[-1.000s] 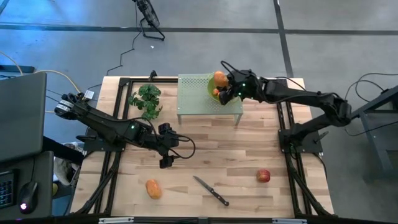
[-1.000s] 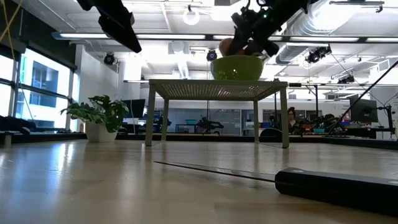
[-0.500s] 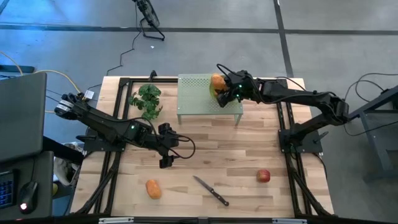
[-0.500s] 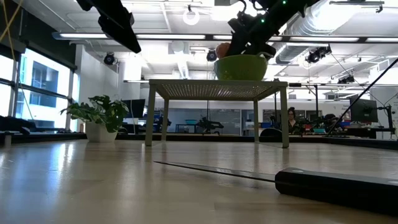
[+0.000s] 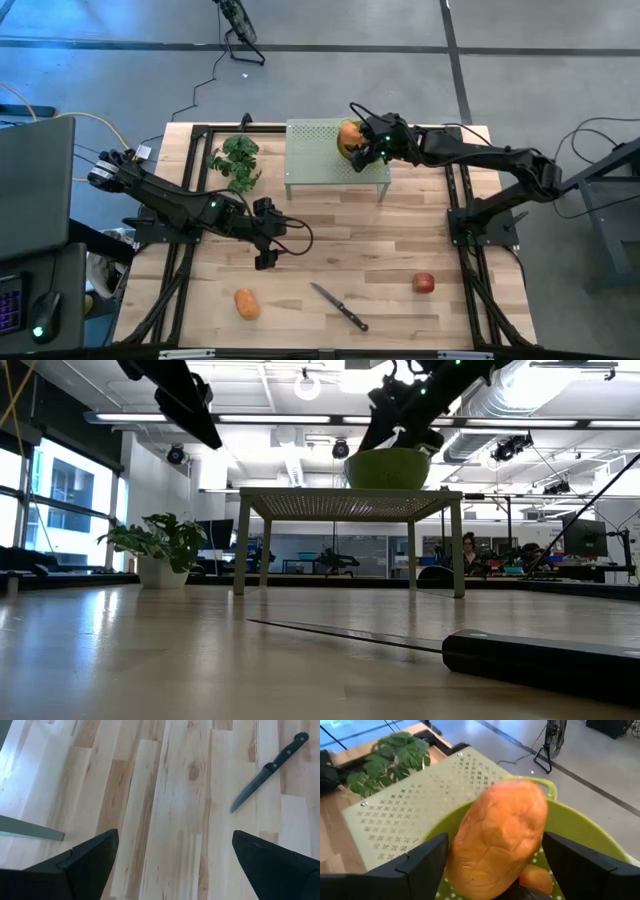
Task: Pick & Place Fruit
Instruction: Put the top potato into the green strainer bowl on the top shelf, then put the potato into the green strainer bowl on the top shelf
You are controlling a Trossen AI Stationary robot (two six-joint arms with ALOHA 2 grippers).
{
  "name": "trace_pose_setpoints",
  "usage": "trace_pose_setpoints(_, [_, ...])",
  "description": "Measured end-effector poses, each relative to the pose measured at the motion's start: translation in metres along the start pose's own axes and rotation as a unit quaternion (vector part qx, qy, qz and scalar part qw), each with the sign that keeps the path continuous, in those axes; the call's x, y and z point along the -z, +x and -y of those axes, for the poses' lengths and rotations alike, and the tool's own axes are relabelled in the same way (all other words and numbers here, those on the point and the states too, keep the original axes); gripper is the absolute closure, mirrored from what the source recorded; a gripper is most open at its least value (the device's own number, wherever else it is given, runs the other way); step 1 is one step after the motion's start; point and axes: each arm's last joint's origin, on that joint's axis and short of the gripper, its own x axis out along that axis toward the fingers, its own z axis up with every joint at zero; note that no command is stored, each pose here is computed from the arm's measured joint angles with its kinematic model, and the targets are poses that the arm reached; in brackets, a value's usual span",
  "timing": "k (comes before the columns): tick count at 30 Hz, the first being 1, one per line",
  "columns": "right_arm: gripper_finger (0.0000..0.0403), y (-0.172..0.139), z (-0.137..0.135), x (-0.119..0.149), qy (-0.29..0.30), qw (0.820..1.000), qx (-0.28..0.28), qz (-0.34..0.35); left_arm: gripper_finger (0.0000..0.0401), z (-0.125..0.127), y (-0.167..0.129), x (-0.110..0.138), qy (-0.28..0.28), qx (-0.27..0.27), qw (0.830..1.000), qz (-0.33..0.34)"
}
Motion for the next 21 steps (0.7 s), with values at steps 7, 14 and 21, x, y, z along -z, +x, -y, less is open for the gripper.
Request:
trace_pose_setpoints(7, [0.0095, -0.034, 0.005, -0.012, 0.010, 0.999, -0.013, 0.039, 0.0017, -0.001, 0.000, 0.005, -0.009, 0.006, 0.999, -0.033])
trace_pose_setpoints(14, [0.0101, -0.066, -0.006, -0.008, -0.013, 0.999, -0.044, 0.030, 0.0017, -0.002, 0.000, 0.007, -0.021, 0.004, 0.999, -0.039])
trace_pose_setpoints(21, [0.0101, -0.083, -0.027, 0.004, -0.039, 0.995, -0.087, 0.001, 0.0017, 0.001, 0.000, 0.008, -0.046, 0.041, 0.996, -0.061])
